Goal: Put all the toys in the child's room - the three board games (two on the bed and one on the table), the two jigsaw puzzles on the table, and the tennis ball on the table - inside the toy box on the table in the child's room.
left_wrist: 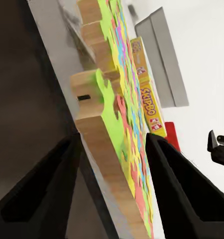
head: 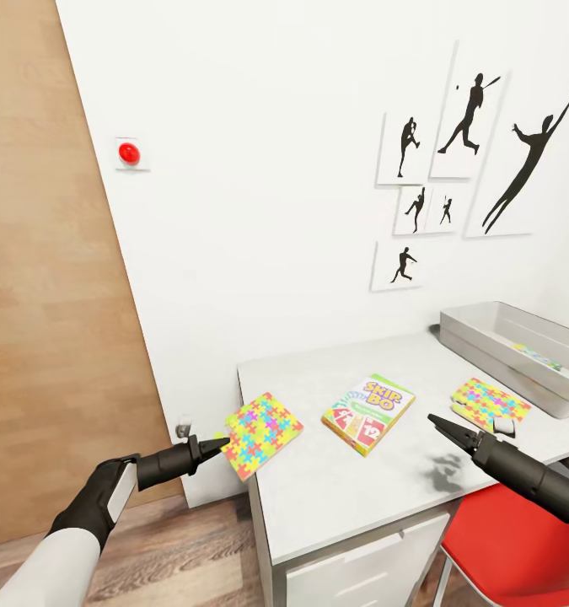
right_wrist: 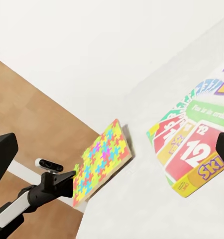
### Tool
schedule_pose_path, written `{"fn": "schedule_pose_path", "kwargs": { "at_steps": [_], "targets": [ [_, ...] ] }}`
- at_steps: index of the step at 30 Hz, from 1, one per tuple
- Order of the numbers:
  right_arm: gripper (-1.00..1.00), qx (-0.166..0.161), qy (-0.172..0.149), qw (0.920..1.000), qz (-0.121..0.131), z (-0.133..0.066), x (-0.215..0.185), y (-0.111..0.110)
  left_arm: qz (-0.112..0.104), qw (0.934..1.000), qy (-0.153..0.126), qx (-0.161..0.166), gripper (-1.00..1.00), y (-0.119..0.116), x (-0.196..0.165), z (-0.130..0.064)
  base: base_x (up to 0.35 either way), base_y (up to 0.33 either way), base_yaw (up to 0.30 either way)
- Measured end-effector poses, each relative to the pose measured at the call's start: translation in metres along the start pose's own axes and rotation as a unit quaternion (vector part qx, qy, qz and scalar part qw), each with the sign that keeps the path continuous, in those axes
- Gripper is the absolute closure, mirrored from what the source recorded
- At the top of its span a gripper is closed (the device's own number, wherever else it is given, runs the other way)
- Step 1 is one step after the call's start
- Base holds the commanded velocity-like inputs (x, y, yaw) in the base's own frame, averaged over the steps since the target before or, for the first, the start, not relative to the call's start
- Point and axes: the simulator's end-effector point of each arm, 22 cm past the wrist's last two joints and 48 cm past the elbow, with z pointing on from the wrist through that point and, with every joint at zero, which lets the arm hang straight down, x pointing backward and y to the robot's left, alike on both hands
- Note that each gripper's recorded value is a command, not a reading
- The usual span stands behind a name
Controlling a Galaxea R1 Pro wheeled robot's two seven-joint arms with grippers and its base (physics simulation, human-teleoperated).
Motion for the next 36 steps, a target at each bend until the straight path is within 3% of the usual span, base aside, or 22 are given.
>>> {"fn": "schedule_pose_path", "kwargs": {
  "at_steps": [36],
  "targets": [
    [-1.0, 0.001, 0.0, 1.0, 0.0, -0.0001, -0.0035, 0.0032, 0.007, 1.0, 0.001, 0.005, 1.0, -0.0081, -0.0025, -0.0002, 0.0, 0.0, 0.0]
  ]
}}
